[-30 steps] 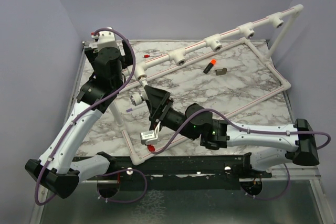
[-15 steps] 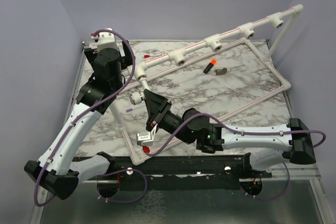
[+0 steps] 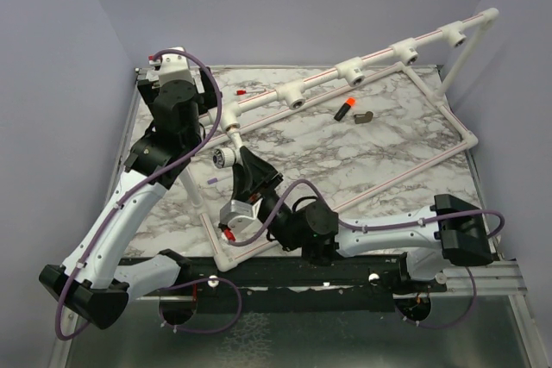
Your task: Install the water faucets
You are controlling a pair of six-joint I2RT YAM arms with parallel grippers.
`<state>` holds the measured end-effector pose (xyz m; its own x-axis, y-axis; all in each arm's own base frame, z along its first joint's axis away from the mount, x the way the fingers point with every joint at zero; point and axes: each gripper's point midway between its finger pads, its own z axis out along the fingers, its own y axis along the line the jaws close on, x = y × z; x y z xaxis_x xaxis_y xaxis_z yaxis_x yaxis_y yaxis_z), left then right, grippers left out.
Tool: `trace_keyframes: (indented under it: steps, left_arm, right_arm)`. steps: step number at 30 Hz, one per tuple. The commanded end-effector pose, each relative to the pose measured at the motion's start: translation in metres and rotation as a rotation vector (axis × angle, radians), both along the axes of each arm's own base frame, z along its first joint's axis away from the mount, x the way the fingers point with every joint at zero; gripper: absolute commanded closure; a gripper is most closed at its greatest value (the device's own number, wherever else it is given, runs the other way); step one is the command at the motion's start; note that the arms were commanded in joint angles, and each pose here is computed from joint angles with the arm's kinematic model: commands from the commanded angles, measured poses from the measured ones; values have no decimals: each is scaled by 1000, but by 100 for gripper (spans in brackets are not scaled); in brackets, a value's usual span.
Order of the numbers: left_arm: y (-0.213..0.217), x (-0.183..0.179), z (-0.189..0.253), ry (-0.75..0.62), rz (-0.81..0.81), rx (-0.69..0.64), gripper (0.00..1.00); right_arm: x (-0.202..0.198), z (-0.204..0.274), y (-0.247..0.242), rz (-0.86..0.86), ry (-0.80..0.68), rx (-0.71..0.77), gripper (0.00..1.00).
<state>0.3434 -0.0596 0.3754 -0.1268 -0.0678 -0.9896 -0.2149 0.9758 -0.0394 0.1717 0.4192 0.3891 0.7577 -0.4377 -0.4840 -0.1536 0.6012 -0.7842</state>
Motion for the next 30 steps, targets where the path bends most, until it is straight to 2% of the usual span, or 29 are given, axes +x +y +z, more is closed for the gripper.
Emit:
trace_keyframes:
  steps: [1, 8, 17, 21, 30]
  left_arm:
    - [-4, -10, -27, 96, -34, 69, 1]
    - [-3, -13, -24, 87, -29, 71, 1]
    - [-9, -13, -21, 81, -43, 76, 1]
    - [-12, -13, -21, 80, -47, 78, 1]
    - [-17, -14, -22, 78, -63, 71, 1]
  right_arm:
    - [7, 13, -17, 52, 289, 529, 100]
    - [14, 13, -28, 88, 517, 864, 99]
    - [21, 10, -39, 101, 748, 1226, 100]
    - [25, 2, -36, 48, 860, 1343, 100]
    - [23, -15, -27, 89, 1057, 1573, 100]
